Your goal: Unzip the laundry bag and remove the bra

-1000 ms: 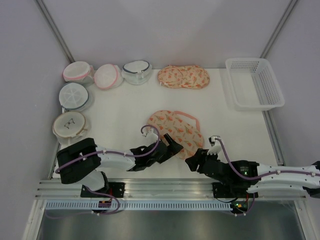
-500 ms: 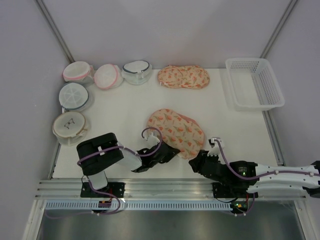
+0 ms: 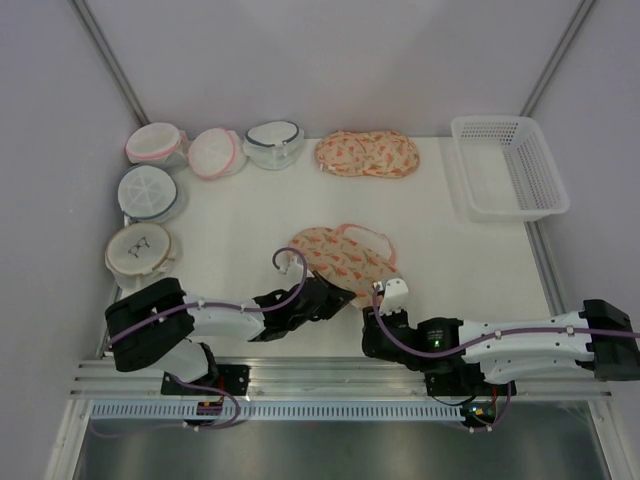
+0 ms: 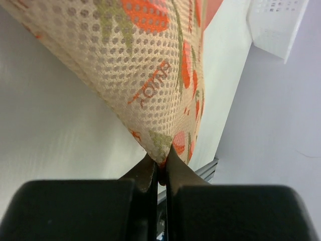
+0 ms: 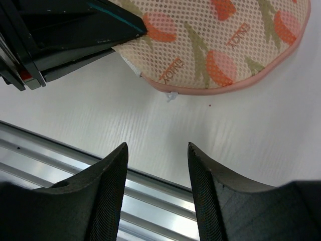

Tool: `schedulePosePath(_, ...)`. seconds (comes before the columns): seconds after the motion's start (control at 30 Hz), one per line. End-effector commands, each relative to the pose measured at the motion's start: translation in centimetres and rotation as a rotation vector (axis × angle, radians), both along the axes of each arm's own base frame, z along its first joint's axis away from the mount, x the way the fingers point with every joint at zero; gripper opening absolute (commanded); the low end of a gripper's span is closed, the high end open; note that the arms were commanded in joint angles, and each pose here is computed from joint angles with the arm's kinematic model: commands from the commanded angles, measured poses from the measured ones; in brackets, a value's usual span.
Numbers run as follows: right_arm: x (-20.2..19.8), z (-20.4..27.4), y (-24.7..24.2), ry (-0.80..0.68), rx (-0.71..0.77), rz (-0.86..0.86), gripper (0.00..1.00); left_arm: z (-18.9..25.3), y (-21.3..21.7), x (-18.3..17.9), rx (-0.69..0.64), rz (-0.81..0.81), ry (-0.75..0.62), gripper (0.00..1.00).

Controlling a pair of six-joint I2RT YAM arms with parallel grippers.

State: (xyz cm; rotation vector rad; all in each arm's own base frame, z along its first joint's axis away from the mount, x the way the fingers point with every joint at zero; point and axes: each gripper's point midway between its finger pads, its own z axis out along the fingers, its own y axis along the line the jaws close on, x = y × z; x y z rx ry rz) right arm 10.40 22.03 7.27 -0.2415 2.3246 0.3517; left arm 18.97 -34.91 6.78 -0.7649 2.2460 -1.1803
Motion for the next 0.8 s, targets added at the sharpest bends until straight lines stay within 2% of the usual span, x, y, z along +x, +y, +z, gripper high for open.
schedulePosePath(0.0, 0.6, 2.0, 2.2, -0.061, 0.031, 0.043, 0.57, 1.9, 0.2, -0.2, 0.01, -0.003, 0.018, 0.02)
schedulePosePath(0.3, 1.9, 2.4, 2.5, -0.115, -0.001, -0.023, 0.56, 3.2, 0.9, -0.8, -0.022, -0.003, 0.037, 0.02)
schedulePosePath(0.47, 2.3, 1.8, 2.6, -0.133, -0.023, -0.053, 0.55, 3.5, 0.9, -1.3, -0.084, -0.002, 0.062, 0.02)
schedulePosePath(0.63, 2.3, 1.2, 3.2, -0.123, -0.013, -0.071, 0.51, 4.0, 0.6, -1.4, -0.115, -0.007, 0.063, 0.02)
schedulePosePath(0.77, 2.6, 1.2, 2.8, -0.135, -0.009, -0.105, 0.43, 4.4, 0.4, -1.5, -0.141, -0.011, 0.067, 0.02)
